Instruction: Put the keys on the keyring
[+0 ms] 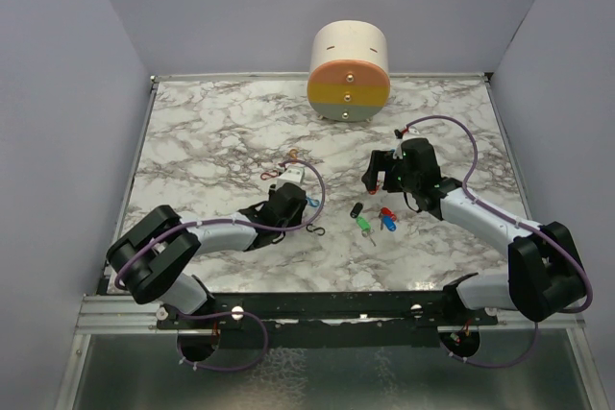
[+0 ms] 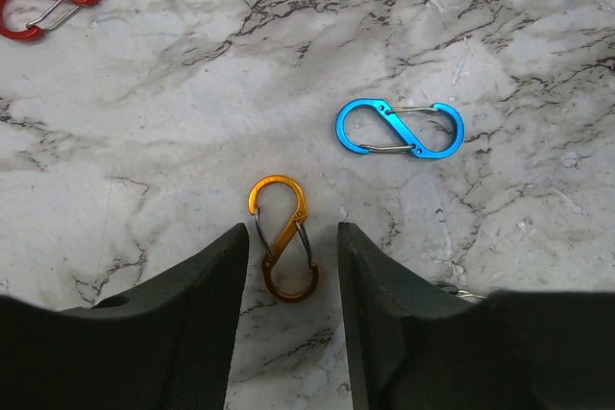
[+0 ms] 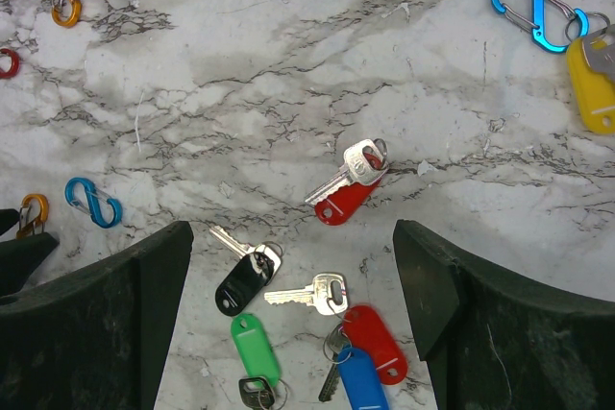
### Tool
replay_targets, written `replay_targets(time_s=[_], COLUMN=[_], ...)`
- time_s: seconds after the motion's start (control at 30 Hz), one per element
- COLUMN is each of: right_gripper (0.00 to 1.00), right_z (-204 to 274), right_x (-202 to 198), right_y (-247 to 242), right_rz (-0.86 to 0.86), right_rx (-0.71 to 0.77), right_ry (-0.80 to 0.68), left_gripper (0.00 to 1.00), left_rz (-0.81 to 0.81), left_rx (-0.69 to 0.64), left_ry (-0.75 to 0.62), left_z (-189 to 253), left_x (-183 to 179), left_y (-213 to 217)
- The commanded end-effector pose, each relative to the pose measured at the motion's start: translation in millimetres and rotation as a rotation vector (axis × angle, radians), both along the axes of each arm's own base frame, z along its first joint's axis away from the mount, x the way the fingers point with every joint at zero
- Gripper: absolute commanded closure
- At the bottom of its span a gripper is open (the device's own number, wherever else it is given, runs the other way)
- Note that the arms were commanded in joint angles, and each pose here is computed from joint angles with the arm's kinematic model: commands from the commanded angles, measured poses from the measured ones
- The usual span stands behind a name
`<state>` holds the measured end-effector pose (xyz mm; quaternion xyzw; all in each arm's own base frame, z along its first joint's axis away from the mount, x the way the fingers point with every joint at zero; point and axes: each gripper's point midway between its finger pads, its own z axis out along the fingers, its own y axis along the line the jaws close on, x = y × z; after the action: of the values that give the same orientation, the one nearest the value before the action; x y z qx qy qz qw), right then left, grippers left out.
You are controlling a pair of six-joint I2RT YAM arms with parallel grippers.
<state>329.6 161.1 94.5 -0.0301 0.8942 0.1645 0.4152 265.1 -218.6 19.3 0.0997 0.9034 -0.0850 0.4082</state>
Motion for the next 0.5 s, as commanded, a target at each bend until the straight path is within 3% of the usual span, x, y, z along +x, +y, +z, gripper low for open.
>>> replay_targets(time_s=[0.0,0.17,0.33,0.47], right_gripper=[0.13,0.13,0.13,0.13], right_z=[11.3,12.0,12.2,12.0], right_x=[5.9,6.1,6.0,5.9], right_y=[2.1,1.9,1.3,2.1], right_rz=[0.002,0.001,-0.001,0.001], right_rx=[0.009,0.009,0.008,0.009], right_ry=[-0.029,-0.03,-0.03,-0.03], left_gripper=[0.56,0.69,0.97,1.0], left_rz=[0.02,0.017,0.012,0.013], left_rx=[0.09,0.095,0.094,0.088], left_ry=[0.069,0.073,0.073,0.064], left_z=[-19.8,-21.6,-20.6,-17.3], left_x=[-12.5,-12.3,-12.3,-11.3], left_y=[16.7,15.6,14.8,14.4])
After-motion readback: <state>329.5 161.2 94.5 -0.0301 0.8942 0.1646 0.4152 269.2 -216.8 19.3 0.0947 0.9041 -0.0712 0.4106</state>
